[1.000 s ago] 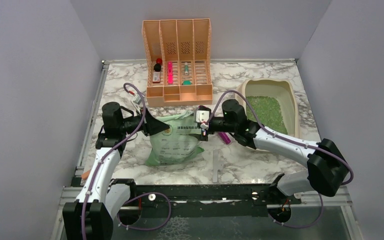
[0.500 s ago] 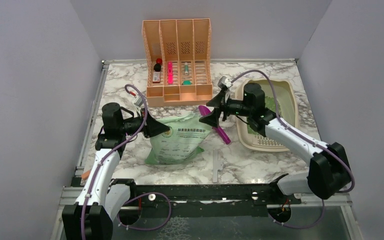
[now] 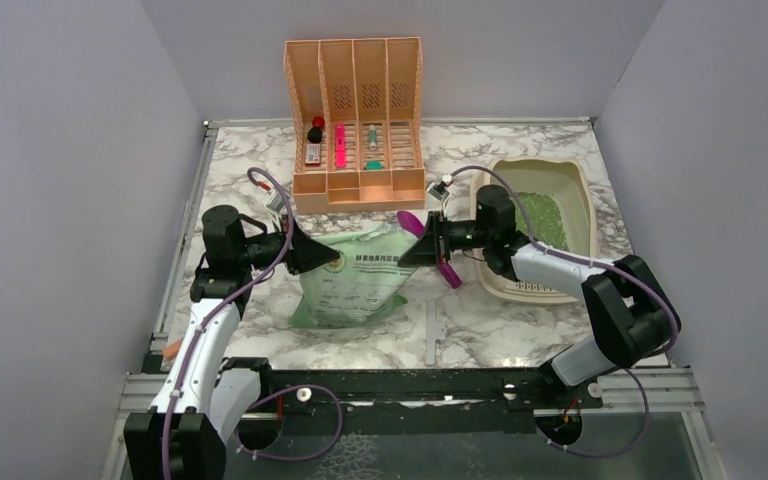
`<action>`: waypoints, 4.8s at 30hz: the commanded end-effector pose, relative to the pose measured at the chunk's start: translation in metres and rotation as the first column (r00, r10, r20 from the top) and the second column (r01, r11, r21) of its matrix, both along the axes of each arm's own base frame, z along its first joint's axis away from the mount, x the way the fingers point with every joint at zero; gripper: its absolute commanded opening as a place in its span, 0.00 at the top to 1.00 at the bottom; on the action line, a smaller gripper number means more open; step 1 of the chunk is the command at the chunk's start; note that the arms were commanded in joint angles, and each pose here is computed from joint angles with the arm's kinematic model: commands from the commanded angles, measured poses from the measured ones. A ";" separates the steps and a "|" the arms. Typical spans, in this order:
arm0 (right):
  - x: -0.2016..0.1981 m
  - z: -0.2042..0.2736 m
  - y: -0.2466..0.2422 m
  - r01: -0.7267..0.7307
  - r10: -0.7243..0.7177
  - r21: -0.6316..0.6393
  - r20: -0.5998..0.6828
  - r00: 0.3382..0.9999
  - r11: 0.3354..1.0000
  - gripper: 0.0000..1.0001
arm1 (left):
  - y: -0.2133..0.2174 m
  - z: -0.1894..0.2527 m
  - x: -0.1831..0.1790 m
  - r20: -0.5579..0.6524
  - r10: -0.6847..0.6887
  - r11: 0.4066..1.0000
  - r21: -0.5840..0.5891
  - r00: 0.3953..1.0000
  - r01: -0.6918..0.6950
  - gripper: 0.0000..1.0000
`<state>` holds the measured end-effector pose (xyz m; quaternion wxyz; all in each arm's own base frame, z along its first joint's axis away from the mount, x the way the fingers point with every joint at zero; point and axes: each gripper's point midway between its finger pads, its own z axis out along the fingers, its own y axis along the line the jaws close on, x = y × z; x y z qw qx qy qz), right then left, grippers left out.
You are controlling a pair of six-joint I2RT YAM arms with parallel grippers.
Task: Fill the litter box with clean litter
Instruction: Close the cat litter bag at the center of the board.
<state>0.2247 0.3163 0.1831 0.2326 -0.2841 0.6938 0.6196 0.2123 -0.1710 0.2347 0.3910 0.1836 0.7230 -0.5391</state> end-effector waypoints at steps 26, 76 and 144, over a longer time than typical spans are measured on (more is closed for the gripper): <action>-0.001 0.036 -0.020 0.087 -0.083 0.113 -0.037 0.996 0.990 0.99 | 0.012 0.016 0.032 0.165 0.020 0.998 0.054 0.986 -0.029 0.44; -0.026 0.036 -0.026 0.006 0.008 0.153 -0.092 0.996 0.988 0.94 | -0.052 -0.032 0.008 0.473 -0.491 0.747 0.660 0.732 0.074 0.48; 0.000 0.035 0.011 0.125 -0.118 0.036 -0.155 0.981 0.991 0.99 | -0.049 0.024 -0.034 0.691 -0.483 0.838 0.542 0.538 0.057 0.01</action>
